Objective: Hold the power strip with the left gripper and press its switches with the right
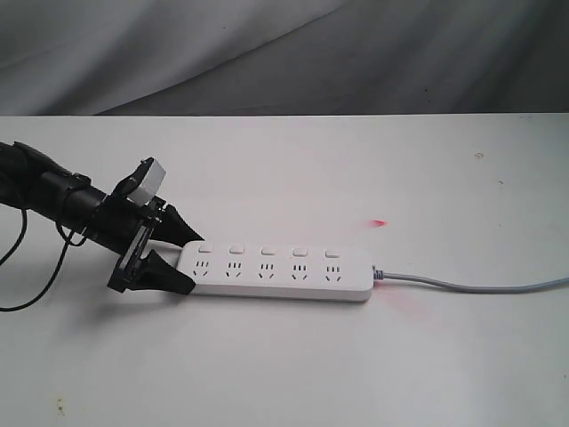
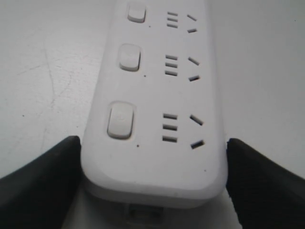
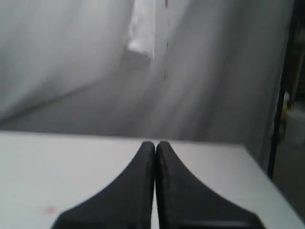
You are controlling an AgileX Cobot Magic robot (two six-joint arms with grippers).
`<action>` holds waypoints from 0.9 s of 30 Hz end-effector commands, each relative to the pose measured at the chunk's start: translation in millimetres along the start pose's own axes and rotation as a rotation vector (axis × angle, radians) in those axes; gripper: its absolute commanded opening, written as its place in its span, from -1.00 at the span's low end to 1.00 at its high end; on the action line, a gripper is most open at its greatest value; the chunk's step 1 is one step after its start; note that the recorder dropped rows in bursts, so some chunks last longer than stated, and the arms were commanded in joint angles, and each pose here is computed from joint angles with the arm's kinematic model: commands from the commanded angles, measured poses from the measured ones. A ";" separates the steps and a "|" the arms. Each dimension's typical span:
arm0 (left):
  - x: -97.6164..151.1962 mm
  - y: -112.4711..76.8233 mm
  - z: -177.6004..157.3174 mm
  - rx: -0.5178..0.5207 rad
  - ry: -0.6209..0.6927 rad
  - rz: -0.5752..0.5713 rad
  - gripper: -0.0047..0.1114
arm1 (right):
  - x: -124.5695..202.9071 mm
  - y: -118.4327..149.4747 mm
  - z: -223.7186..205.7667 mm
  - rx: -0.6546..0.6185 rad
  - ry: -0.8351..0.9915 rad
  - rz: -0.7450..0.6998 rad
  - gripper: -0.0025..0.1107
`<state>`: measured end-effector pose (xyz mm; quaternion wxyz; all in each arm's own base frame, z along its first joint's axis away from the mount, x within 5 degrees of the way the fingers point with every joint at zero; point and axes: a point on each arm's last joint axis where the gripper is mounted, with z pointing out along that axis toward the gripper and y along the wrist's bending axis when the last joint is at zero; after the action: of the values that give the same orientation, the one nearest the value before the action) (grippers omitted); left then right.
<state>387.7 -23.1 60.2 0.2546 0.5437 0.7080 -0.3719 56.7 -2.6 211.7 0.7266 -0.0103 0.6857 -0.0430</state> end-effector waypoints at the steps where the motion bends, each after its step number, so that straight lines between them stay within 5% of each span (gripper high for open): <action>1: 37.3 -1.8 10.4 0.028 0.219 0.015 -0.14 | -33.4 -0.7 -7.2 0.013 -0.387 -0.010 -0.96; 4: 37.3 -1.8 10.4 0.028 0.219 0.015 -0.14 | -53.5 -4.1 -18.6 0.019 -0.643 0.098 -0.96; 6: 37.3 -1.8 10.4 0.028 0.219 0.015 -0.14 | -58.9 -11.2 -23.8 -0.029 -0.739 0.436 -0.96; 8: 37.3 -1.8 10.4 0.028 0.219 0.015 -0.14 | -53.1 -20.8 -21.3 -0.009 -0.708 0.740 -0.96; 10: 37.3 -1.8 10.4 0.028 0.219 0.015 -0.14 | -43.1 -22.4 -15.1 0.024 -0.593 0.845 -0.96; 23: 37.1 -1.6 10.4 0.026 0.216 0.013 -0.14 | -4.3 -1.0 -0.7 0.002 -0.049 0.493 -0.96; 27: 37.1 -1.6 10.4 0.026 0.216 0.013 -0.14 | -24.0 -1.5 5.3 -0.001 -0.009 0.383 -0.96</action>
<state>387.7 -23.1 60.2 0.2546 0.5437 0.7080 -0.3719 56.5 -2.9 223.3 0.7315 0.1573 0.6484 0.1405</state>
